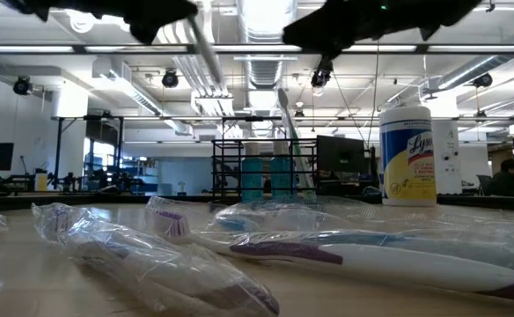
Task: Pick & Place toothbrushing station
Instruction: Put the green toothbrush into the wire organizer
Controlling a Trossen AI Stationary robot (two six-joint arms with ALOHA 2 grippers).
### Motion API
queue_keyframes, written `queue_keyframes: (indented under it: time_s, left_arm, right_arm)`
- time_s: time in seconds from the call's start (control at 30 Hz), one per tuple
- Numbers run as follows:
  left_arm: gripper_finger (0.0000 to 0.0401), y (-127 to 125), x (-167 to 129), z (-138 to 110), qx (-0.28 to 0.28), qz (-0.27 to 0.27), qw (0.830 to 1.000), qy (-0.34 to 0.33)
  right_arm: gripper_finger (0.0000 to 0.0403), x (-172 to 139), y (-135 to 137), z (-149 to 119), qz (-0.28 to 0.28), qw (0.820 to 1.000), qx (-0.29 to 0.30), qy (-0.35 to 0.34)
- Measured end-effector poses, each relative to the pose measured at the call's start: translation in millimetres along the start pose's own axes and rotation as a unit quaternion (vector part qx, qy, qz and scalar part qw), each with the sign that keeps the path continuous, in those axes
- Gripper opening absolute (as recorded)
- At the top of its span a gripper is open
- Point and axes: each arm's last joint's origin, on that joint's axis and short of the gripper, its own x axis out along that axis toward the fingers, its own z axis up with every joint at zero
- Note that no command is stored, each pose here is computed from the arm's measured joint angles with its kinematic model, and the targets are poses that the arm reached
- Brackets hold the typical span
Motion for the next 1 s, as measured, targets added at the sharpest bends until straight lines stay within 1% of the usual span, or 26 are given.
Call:
queue_keyframes:
  time_s: [0.17,0.3,0.47,0.6,0.7,0.83,1.0]
  left_arm:
    - [0.0024,2.3,-6.9,-21.5,-0.027,0.015,0.999,0.016]
    - [0.0024,3.5,-2.3,-27.1,-0.037,0.021,0.999,0.028]
    - [0.0024,3.7,12.4,-29.5,-0.034,0.026,0.998,0.051]
    - [0.0024,4.9,27.8,-32.4,-0.024,0.031,0.996,0.075]
    - [0.0024,7.9,39.7,-33.2,-0.025,0.031,0.996,0.086]
    - [0.0024,12.6,53.4,-40.5,-0.032,0.035,0.993,0.110]
    - [0.0024,16.2,66.2,-51.3,-0.046,0.037,0.989,0.135]
  right_arm:
    - [0.0093,-33.0,6.2,-19.3,-0.005,0.999,0.021,-0.050]
    - [0.0053,-53.7,10.5,-42.0,-0.016,0.997,0.024,-0.066]
    - [0.0014,-73.8,14.2,-63.8,-0.043,0.992,0.053,-0.103]
    - [0.0009,-86.0,16.8,-76.0,-0.049,0.989,0.056,-0.125]
    - [0.0009,-91.5,18.5,-84.2,-0.048,0.990,0.058,-0.123]
    - [0.0008,-93.9,20.3,-94.4,-0.047,0.991,0.061,-0.108]
    - [0.0008,-94.4,20.8,-97.7,-0.047,0.992,0.060,-0.104]
